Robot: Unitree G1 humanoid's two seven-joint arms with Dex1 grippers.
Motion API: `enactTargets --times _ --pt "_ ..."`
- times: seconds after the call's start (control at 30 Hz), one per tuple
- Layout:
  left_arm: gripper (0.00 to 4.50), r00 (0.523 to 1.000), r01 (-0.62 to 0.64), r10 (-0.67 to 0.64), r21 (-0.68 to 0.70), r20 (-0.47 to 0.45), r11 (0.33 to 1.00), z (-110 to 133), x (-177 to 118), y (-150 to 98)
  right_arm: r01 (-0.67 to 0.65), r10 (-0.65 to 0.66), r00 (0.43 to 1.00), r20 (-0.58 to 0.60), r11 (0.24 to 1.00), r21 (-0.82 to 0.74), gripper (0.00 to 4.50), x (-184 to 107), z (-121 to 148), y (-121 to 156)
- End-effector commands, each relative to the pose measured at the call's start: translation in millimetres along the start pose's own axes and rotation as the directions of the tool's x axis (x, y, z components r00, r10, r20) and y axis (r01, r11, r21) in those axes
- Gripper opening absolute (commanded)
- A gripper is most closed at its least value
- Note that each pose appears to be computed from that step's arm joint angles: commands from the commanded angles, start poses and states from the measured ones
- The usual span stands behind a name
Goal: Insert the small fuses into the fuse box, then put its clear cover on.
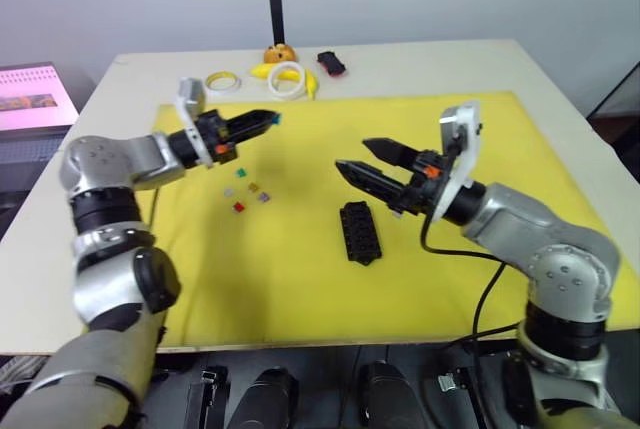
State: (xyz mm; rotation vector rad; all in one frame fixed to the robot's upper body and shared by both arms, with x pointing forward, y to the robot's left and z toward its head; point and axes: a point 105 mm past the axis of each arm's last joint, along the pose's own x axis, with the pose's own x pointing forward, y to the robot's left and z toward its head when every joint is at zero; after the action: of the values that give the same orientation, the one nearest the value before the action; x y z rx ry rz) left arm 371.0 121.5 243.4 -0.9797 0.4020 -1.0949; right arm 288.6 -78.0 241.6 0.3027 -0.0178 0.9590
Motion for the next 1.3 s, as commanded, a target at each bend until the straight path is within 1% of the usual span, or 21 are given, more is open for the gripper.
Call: enactTargets --times 0.03,0.2,0.4,0.5,0.57,0.67,0.97,1.07,1.13,1.3 --pt "0.03 0.99 0.142 -0.143 0.074 0.003 0.987 0.5 11.9 -37.6 0.008 -0.021 0.994 0.11 0.993 0.12 4.5 7.9 16.2 3.7" --pt "0.03 0.972 0.236 -0.235 0.064 -0.012 0.97 -13.8 28.0 -52.5 0.006 -0.059 0.982 0.18 0.959 0.284 4.5 16.6 21.8 2.7" --pt "0.03 0.963 0.27 -0.27 0.049 -0.014 0.962 -22.7 37.3 -58.0 -0.008 -0.076 0.973 0.219 0.933 0.359 4.5 20.6 30.6 1.9" --pt "0.0 0.963 0.271 -0.271 0.044 -0.013 0.962 -25.7 40.2 -58.0 -0.017 -0.077 0.969 0.233 0.926 0.378 3.66 22.5 34.6 2.1" --pt "0.0 0.963 0.268 -0.268 0.035 -0.005 0.963 -25.8 42.2 -56.9 -0.034 -0.059 0.971 0.231 0.926 0.376 2.76 23.5 35.3 5.5" --pt "0.0 0.964 0.264 -0.264 0.014 0.015 0.964 -24.4 44.3 -55.3 -0.048 -0.044 0.972 0.23 0.923 0.382 2.76 23.8 35.2 8.7" --pt "0.0 0.965 0.263 -0.263 0.007 0.005 0.965 -28.5 43.6 -55.6 -0.059 -0.041 0.97 0.241 0.918 0.392 2.76 24.1 38.3 9.7" --pt "0.0 0.964 0.265 -0.265 0.003 0.005 0.964 -29.3 44.9 -55.6 -0.072 -0.036 0.966 0.257 0.915 0.397 1.92 23.2 42.2 10.0" --pt "0.0 0.964 0.264 -0.264 0.002 0.005 0.964 -30.0 46.0 -55.0 -0.075 -0.033 0.965 0.261 0.917 0.393 1.07 22.8 43.5 10.7" --pt "0.0 0.964 0.267 -0.267 -0.002 0.012 0.964 -29.5 47.2 -55.2 -0.054 -0.04 0.971 0.237 0.924 0.378 1.07 23.2 40.8 11.4"
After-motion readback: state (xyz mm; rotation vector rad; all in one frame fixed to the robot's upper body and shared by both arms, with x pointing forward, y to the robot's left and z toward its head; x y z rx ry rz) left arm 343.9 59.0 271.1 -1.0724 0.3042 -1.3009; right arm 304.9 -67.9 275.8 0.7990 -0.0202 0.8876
